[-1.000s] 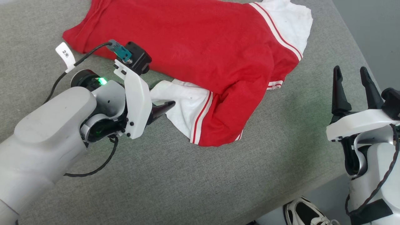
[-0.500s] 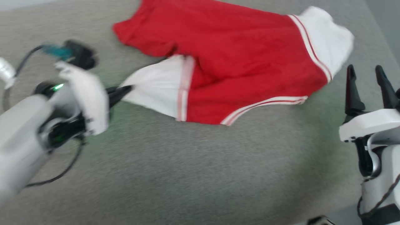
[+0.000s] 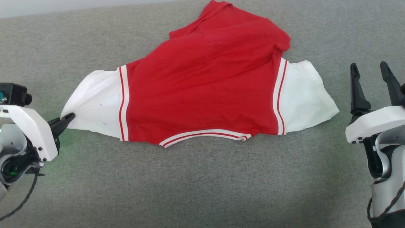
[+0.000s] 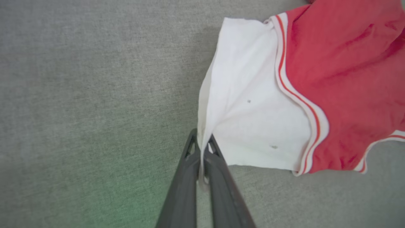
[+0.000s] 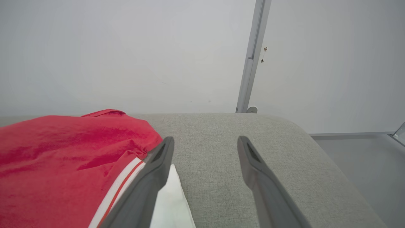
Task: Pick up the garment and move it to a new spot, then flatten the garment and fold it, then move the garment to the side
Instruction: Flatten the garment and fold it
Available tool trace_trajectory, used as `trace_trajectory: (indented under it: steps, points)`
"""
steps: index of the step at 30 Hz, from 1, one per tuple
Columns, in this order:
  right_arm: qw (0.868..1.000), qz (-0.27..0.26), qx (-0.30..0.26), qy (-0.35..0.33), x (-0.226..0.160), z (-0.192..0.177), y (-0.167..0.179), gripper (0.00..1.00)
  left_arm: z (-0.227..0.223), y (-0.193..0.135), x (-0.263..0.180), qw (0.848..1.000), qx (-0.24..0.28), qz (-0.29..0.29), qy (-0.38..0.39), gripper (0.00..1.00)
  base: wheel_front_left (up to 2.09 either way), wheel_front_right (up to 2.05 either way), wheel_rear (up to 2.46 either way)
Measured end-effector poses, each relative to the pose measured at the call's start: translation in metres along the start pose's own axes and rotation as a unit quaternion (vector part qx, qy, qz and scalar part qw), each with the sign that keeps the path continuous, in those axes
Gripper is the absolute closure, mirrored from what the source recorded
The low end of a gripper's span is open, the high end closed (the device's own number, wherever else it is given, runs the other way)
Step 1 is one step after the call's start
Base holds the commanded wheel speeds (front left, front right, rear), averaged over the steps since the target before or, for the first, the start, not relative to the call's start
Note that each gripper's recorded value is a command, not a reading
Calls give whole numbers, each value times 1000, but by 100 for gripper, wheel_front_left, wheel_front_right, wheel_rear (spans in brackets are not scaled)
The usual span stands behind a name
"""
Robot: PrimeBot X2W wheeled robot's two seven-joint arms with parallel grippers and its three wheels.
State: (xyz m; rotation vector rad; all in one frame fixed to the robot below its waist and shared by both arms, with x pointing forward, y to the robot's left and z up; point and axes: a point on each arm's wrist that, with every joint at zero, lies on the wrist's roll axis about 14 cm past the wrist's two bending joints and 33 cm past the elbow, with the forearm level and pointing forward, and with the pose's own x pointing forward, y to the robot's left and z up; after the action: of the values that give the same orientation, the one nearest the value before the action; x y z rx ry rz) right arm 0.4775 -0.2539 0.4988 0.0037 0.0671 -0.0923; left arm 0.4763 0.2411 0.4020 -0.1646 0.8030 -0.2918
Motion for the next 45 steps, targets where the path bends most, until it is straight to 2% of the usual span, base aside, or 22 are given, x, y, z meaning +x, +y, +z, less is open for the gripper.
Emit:
trace_trajectory:
  steps: [3, 4, 6, 7, 8, 11, 17, 20, 22, 25, 28, 33, 36, 45]
  points:
    - [1000, 10, -6, -1, 1, 4, 5, 0, -4, 0, 0, 1000, -10, 3, -8, 100, 0, 0, 0]
    - [1000, 11, -8, 1, 1, 5, 5, 0, -4, -3, 2, 1000, -11, 0, -12, 90, 0, 0, 0]
    - [1000, 13, -12, 4, -1, 5, 5, 0, -2, -8, 4, 1000, -10, -4, -24, 50, 0, 0, 0]
    - [1000, 16, -15, 4, -2, 6, 6, 0, 0, -8, 3, 999, -8, -3, -32, 7, 0, 0, 0]
    - [1000, 19, -18, 8, -3, 5, 7, 0, 0, -6, 2, 999, -2, 1, -39, 0, 0, 0, 0]
    - [999, 27, -25, 11, -5, 7, 10, 0, -1, -1, 0, 998, 4, 12, -56, 0, 0, 0, 0]
    - [995, 67, -61, 47, -15, -2, 22, 0, 5, 8, -14, 988, 14, 44, -150, 0, 0, 0, 0]
    - [987, 104, -85, 83, -22, -14, 36, 0, 3, 8, -21, 982, 3, 58, -178, 0, 0, 0, 0]
    - [979, 128, -102, 120, -28, -27, 41, 0, 19, 3, -27, 974, -5, 64, -216, 0, 0, 0, 0]
    - [960, 164, -138, 181, -39, -48, 45, 0, 34, -6, -42, 959, 1, 78, -274, 0, 0, 0, 0]
    - [936, 199, -173, 233, -48, -63, 49, 0, 9, -19, -53, 952, -4, 90, -292, 0, 0, 0, 0]
    - [901, 234, -223, 290, -48, -73, 47, 0, -4, -33, -76, 933, -3, 111, -342, 0, 0, 0, 0]
    - [875, 253, -255, 325, -47, -81, 48, 0, -11, -33, -87, 924, -20, 123, -361, 0, 0, 0, 0]
    - [817, 278, -301, 405, -31, -113, 48, 0, -26, -26, -87, 921, -23, 141, -362, 0, 0, 0, 0]
